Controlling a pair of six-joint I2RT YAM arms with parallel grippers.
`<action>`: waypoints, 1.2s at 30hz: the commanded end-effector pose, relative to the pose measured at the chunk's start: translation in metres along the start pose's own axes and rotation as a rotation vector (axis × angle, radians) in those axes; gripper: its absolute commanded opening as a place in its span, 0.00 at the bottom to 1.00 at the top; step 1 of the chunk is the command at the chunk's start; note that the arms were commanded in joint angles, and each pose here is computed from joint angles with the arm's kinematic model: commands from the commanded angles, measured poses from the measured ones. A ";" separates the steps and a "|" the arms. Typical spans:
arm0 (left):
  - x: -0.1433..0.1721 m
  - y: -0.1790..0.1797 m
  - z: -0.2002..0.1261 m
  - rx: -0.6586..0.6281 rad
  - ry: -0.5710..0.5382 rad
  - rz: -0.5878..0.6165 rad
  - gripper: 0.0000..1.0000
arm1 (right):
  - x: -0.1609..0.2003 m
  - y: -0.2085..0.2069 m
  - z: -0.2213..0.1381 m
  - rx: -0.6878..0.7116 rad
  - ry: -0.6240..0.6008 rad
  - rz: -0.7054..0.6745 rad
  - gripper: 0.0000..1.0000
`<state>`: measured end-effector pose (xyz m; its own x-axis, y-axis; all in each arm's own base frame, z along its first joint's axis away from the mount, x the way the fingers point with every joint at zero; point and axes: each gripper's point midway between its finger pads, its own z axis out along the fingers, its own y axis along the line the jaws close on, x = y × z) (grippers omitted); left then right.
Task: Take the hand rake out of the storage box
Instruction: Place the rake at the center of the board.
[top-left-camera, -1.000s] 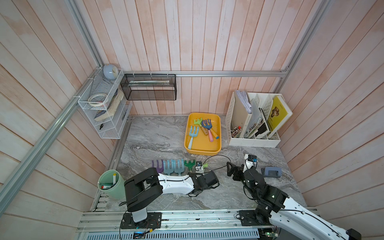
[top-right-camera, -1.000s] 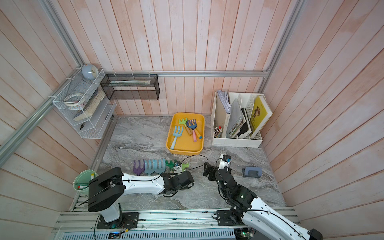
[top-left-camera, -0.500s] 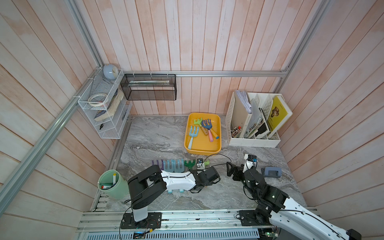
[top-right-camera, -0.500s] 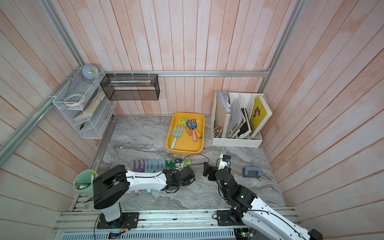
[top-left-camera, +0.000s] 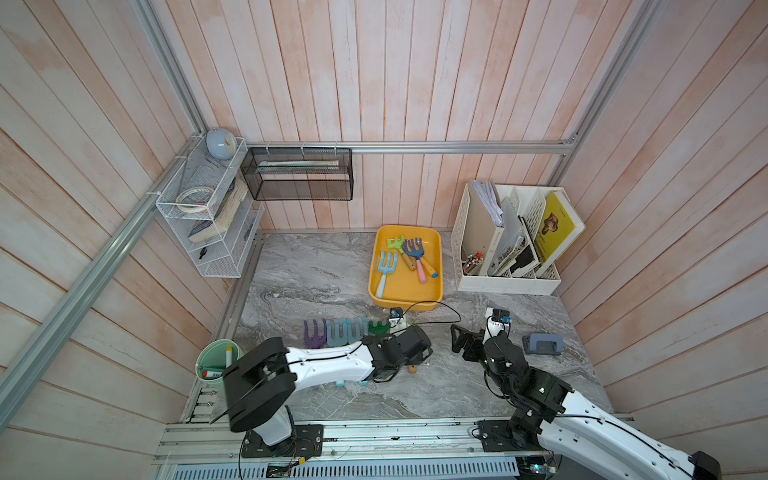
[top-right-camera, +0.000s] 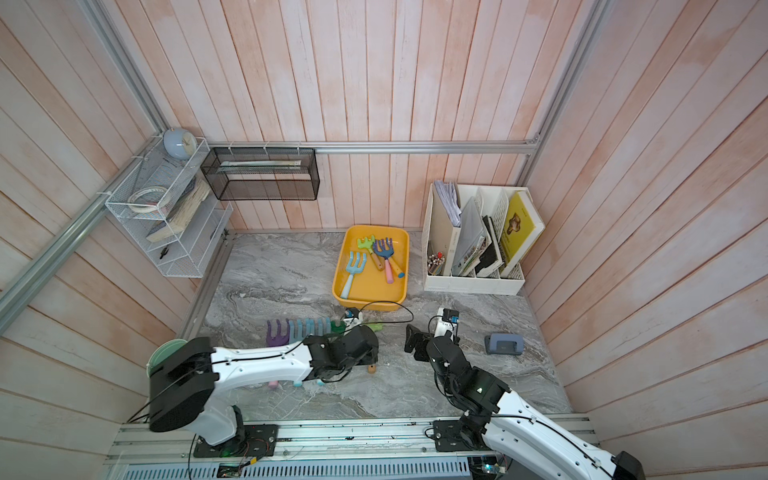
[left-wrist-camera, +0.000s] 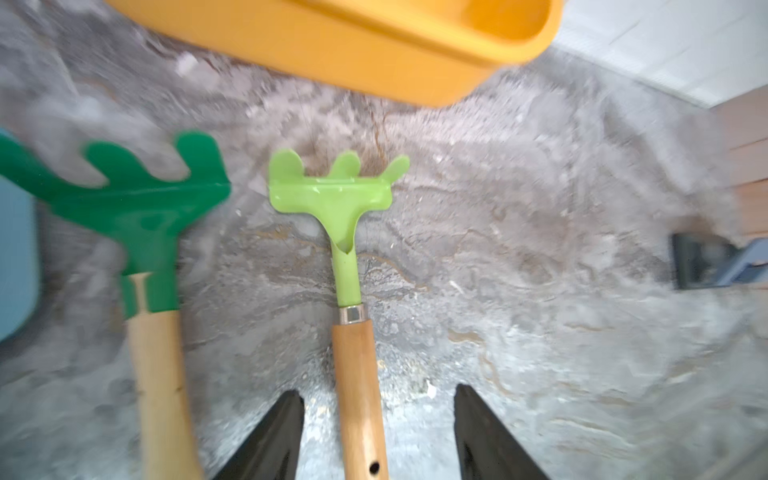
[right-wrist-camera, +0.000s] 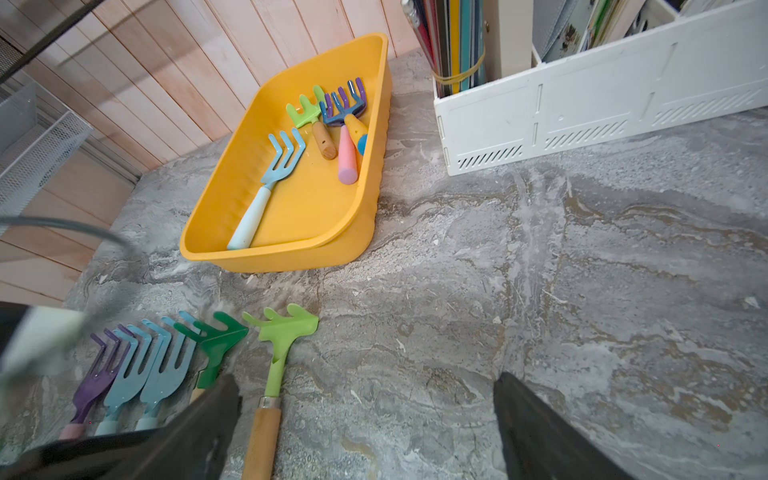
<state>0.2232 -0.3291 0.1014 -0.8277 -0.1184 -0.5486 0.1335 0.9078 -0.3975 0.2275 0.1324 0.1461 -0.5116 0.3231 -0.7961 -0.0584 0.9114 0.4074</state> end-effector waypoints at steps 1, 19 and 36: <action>-0.030 0.016 -0.029 0.113 -0.087 0.020 0.88 | 0.012 0.014 0.009 -0.069 0.027 0.014 0.86; -0.077 0.141 -0.072 0.137 -0.198 -0.055 1.00 | 0.137 0.090 0.066 -0.076 0.356 -0.143 0.62; -0.073 0.135 -0.084 0.198 -0.205 -0.019 1.00 | 0.155 0.087 0.079 0.014 0.406 -0.197 0.43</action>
<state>0.2591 -0.1630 0.1527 -0.7046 -0.2498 -0.6642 0.2185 0.8141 -0.5380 0.2107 0.2857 0.0280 -0.7841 0.0313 -0.6198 -0.1938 0.9364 0.2924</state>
